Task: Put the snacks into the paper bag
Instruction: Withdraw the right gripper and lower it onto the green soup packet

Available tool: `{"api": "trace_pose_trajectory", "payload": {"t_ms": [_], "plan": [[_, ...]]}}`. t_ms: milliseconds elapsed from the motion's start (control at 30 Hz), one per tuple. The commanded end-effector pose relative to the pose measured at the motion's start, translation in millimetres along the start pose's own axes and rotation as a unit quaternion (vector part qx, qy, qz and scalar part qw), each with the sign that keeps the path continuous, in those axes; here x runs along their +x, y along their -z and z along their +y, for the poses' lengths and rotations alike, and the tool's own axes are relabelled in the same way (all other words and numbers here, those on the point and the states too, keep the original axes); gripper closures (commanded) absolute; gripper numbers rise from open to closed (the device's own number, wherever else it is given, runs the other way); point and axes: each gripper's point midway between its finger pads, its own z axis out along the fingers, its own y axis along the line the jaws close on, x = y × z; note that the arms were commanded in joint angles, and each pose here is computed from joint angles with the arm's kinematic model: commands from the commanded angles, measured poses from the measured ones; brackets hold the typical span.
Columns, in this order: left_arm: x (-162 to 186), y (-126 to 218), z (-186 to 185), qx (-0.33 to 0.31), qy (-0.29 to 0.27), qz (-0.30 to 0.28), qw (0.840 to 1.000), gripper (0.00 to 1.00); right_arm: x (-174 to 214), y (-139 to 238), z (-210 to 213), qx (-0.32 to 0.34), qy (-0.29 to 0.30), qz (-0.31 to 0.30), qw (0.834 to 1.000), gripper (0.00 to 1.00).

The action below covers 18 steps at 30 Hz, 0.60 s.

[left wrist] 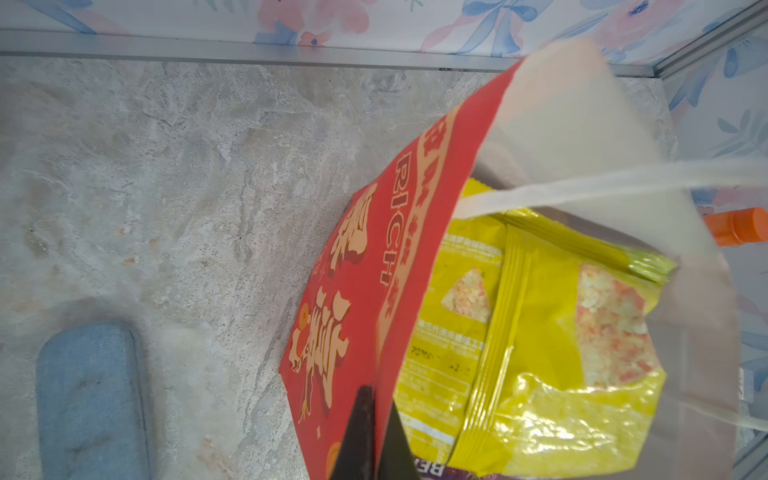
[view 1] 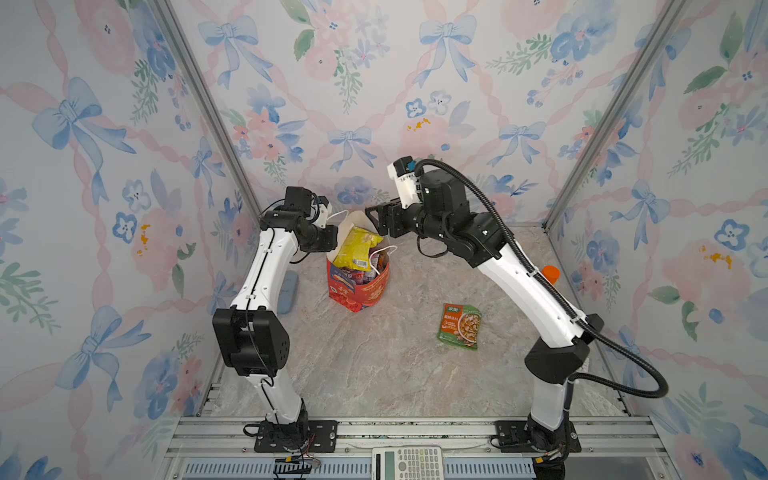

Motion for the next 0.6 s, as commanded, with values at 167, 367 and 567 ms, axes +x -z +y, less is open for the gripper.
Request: {"api": "trace_pose_trajectory", "payload": {"t_ms": [167, 367, 567], "plan": [[8, 5, 1, -0.003, 0.011, 0.012, 1.0, 1.0, 121, 32, -124, 0.123, -0.129, 0.076, 0.981, 0.19], [7, 3, 3, -0.007, 0.011, 0.014, 1.0, 1.0, 255, 81, -187, 0.222, -0.218, 0.173, 0.934, 0.21], [8, 0, 3, -0.005, 0.013, 0.017, 1.0, 1.0, 352, 118, -220, 0.285, -0.284, 0.227, 0.887, 0.22]]}}
